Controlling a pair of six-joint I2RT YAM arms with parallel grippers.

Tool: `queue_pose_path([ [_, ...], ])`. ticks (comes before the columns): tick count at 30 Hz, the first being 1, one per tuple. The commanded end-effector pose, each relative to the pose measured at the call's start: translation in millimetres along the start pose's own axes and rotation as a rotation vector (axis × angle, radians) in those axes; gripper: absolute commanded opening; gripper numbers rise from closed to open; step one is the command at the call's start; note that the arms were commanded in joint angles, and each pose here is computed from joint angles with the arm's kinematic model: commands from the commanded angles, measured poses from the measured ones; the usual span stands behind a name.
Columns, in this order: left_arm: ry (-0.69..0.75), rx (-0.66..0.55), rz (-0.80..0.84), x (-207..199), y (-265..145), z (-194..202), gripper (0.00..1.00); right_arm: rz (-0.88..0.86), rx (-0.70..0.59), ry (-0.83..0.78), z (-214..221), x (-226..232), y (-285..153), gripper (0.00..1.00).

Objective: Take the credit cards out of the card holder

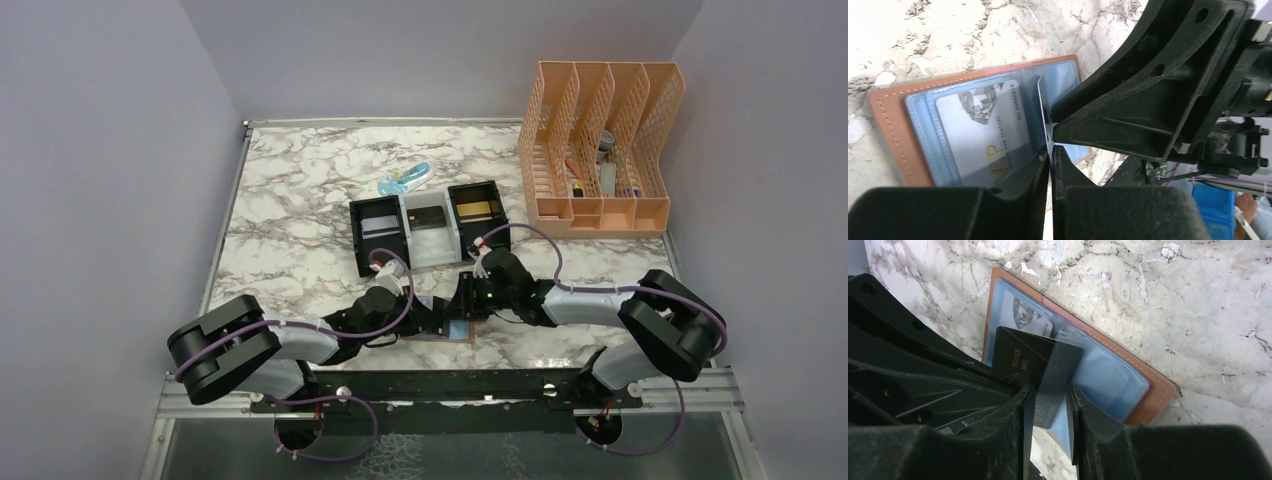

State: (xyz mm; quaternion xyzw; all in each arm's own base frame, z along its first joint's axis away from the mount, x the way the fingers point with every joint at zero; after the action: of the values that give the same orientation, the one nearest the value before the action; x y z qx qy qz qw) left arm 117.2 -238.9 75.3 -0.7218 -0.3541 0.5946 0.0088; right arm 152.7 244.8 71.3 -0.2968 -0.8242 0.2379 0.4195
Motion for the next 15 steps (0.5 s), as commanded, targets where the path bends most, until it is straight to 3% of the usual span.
queue_pose_path([
  [1, 0.012, 0.017, 0.021, -4.0, 2.6, 1.8, 0.05, 0.123, 0.026, 0.005, 13.0, -17.8, -2.0, 0.31],
  [3, 0.0, 0.0, 0.015, -2.3, 1.3, 0.6, 0.0, 0.128, 0.009, -0.011, 8.8, -16.3, -4.3, 0.31],
  [8, -0.018, -0.056, 0.031, -2.4, -8.0, -4.4, 0.0, 0.09, -0.019, -0.081, -5.1, -5.8, -10.9, 0.31],
  [15, 0.007, -0.103, 0.003, -4.2, -19.4, -11.6, 0.0, -0.104, -0.056, -0.158, -20.6, 22.6, -17.6, 0.32],
])
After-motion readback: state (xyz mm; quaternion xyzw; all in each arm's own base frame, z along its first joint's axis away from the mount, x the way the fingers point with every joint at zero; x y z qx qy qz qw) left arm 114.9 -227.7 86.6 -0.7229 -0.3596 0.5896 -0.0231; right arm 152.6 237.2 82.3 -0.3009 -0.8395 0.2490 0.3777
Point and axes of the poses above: each gripper's point midway between its finger pads, its own y axis out along the fingers, its own x axis along the line the jaws close on, z = x × y, the point moved 7 cm from there along -y, back along the fingers, and after that the axes turned 11 degrees about -y, right-handed, at the moved point
